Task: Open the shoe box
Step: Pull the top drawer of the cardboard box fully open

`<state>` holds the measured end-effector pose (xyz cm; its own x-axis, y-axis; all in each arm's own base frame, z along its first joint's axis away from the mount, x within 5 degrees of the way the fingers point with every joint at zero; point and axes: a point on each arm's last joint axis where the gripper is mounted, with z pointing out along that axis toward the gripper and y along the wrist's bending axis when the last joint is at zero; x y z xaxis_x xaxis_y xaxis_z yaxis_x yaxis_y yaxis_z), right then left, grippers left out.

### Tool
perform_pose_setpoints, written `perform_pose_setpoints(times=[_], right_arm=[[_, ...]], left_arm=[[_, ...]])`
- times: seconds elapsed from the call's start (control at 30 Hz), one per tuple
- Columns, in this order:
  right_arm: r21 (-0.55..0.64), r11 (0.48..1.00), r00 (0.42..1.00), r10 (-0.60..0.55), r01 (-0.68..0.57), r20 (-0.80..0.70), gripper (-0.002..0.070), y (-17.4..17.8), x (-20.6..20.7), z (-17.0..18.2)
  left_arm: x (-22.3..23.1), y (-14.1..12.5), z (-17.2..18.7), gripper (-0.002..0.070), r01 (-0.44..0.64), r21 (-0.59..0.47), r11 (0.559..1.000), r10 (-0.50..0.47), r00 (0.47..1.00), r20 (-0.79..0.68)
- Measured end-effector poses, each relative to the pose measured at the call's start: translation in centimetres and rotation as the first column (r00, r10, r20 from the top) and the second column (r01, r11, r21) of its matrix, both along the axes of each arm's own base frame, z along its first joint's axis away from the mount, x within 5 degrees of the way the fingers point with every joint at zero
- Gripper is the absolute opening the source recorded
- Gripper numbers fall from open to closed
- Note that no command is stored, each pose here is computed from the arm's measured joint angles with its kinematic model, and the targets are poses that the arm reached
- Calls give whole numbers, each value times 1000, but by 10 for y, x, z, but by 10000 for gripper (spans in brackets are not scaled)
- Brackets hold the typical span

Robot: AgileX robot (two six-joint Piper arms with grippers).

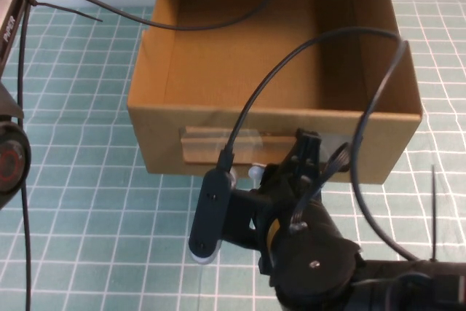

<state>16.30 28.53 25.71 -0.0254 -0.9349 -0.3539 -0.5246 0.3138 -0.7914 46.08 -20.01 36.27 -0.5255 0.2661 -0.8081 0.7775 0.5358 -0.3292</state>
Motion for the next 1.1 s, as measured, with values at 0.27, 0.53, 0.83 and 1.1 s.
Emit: perform_pose_setpoints(times=[0.27, 0.53, 0.83, 1.1], right_arm=[[-34, 999, 999, 21, -22, -32, 221, 2, 1, -8], [16, 977, 966, 214, -214, -145, 417, -4, -17, 18], [310, 925, 957, 265, -218, -118, 315, -40, -37, 95], [441, 887, 984, 172, -136, -42, 11, -101, -49, 172]], left_arm=[[-1, 0, 3, -7, 1, -1, 1000, -1, 1000, 7], [-13, 8, 27, -7, -19, 42, 999, 16, 997, 75], [-67, 29, 99, -6, -40, 95, 995, 20, 979, 204], [-149, 58, 186, -6, -113, 41, 993, 89, 918, 386]])
